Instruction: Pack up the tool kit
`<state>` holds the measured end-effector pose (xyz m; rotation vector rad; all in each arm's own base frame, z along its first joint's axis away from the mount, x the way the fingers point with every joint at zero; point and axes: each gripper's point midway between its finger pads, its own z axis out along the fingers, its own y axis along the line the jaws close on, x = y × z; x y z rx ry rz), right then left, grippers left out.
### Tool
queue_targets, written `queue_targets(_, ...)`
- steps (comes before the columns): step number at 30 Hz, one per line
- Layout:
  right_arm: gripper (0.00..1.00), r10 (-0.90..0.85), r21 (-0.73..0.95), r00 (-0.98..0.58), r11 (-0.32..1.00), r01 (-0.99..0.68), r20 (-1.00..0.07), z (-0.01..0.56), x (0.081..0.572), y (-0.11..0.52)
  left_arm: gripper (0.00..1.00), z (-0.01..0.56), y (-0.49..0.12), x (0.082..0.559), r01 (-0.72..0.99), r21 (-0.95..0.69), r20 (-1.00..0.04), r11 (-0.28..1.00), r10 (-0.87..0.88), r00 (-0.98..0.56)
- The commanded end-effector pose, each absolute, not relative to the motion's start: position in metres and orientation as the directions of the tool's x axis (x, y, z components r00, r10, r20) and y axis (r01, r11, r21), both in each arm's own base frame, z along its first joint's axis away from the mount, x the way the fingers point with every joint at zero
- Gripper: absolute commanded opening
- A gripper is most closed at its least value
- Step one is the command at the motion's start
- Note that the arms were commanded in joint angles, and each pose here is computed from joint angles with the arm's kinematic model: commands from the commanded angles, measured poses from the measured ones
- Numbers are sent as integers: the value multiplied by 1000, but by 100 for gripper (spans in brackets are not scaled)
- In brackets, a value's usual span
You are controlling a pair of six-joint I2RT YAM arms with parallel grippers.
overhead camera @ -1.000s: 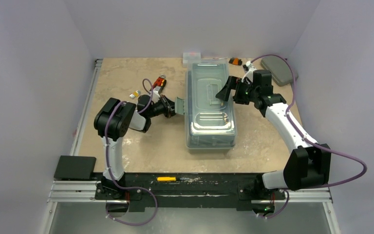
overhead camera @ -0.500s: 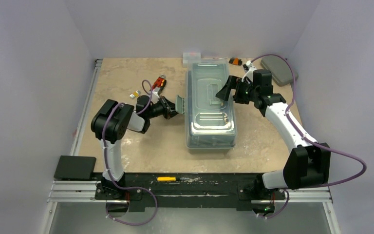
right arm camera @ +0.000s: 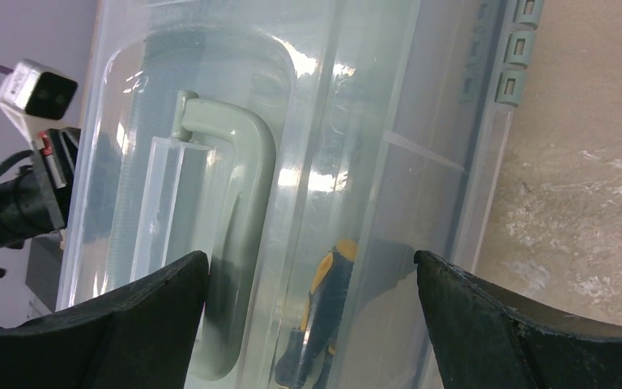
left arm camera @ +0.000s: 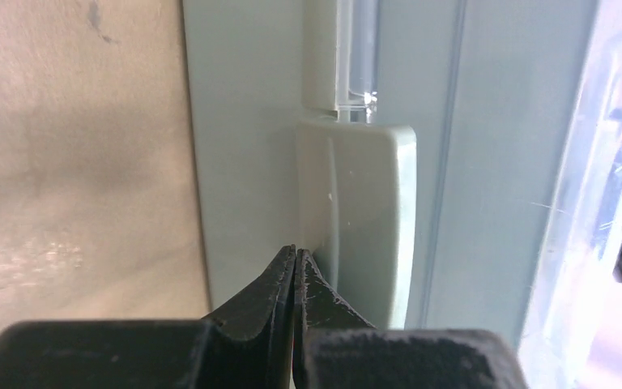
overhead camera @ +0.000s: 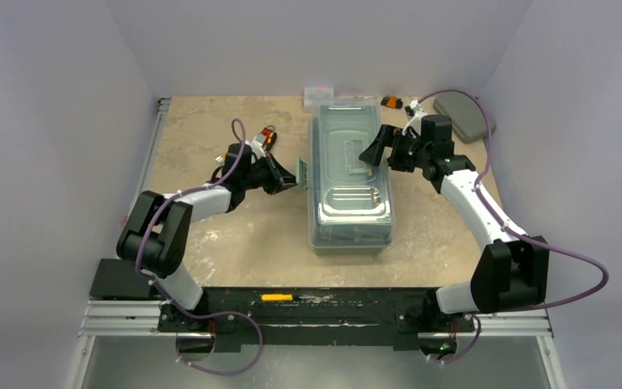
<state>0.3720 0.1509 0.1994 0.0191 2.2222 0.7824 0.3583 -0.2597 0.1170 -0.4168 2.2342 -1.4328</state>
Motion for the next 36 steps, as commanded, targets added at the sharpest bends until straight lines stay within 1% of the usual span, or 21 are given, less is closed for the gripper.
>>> queue_targets(1, 92, 221, 563, -741, 789, -247, -634, 194, 362, 162, 0, 176, -287, 351, 275, -797, -486, 538, -300, -821)
queue_targets(6, 92, 225, 566, -742, 788, -243, -632, 193, 362, 162, 0, 172, -303, 352, 307, -740, -516, 599, -212, -830)
queue_targets(7, 92, 225, 566, -742, 788, -242, -631, 193, 362, 162, 0, 166, -305, 349, 298, -714, -510, 633, -181, -841)
queue_targets(10, 92, 223, 565, -745, 789, -241, -629, 191, 361, 162, 0, 160, -310, 348, 313, -609, -543, 729, -96, -834)
queue_targets(17, 92, 219, 555, -745, 797, -236, -630, 188, 361, 160, 0, 145, -307, 347, 306, -442, -582, 843, -9, -813)
queue_targets(25, 92, 217, 554, -749, 800, -231, -626, 185, 361, 160, 0, 132, -300, 348, 298, -225, -590, 928, 113, -799)
queue_targets(30, 92, 217, 554, -749, 800, -232, -627, 184, 360, 160, 0, 121, -301, 347, 292, -194, -552, 936, 142, -821)
queue_targets(36, 92, 218, 549, -748, 804, -226, -627, 183, 360, 158, 0, 115, -295, 346, 280, -142, -547, 949, 160, -822)
